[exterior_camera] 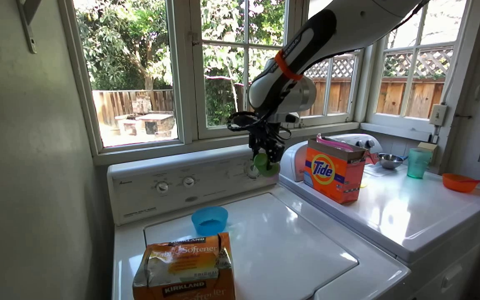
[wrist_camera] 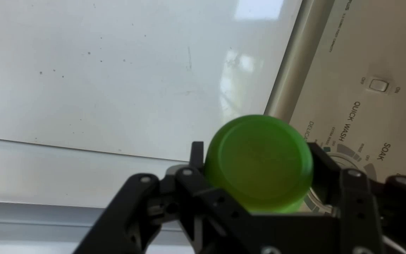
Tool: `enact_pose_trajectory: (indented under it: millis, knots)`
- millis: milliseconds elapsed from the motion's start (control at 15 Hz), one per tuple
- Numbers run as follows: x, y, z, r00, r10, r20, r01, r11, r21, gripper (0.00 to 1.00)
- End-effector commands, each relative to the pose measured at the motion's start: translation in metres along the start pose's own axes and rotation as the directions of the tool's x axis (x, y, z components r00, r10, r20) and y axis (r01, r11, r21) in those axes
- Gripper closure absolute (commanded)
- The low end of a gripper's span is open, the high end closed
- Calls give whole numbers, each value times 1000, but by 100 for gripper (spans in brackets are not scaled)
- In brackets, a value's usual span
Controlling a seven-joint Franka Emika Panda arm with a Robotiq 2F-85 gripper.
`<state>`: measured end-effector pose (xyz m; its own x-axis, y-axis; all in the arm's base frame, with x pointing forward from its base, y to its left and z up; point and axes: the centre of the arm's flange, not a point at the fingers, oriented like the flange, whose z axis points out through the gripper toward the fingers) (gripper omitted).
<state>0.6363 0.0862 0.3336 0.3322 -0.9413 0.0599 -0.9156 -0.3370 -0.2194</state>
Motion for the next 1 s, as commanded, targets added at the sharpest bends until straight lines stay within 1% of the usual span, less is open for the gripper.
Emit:
enact_pose_trajectory:
  millis: [0, 67, 133, 267, 400, 533, 800, 933]
  knots:
    - [-2, -1, 7, 997, 31, -65, -34, 998, -47, 55]
    - [-3, -1, 10, 993, 37, -115, -45, 996, -72, 55]
    - [-2, 0, 13, 990, 26, -140, -38, 996, -84, 55]
    - [-5, 2, 23, 986, -32, -161, 14, 994, -112, 55]
    - [-11, 4, 33, 974, -66, -218, 31, 987, -159, 55]
    - [-14, 6, 45, 956, -101, -274, 50, 981, -190, 55]
    - [-13, 9, 76, 931, -200, -305, 120, 958, -261, 55]
    - [-10, 6, 92, 921, -224, -318, 141, 955, -262, 55]
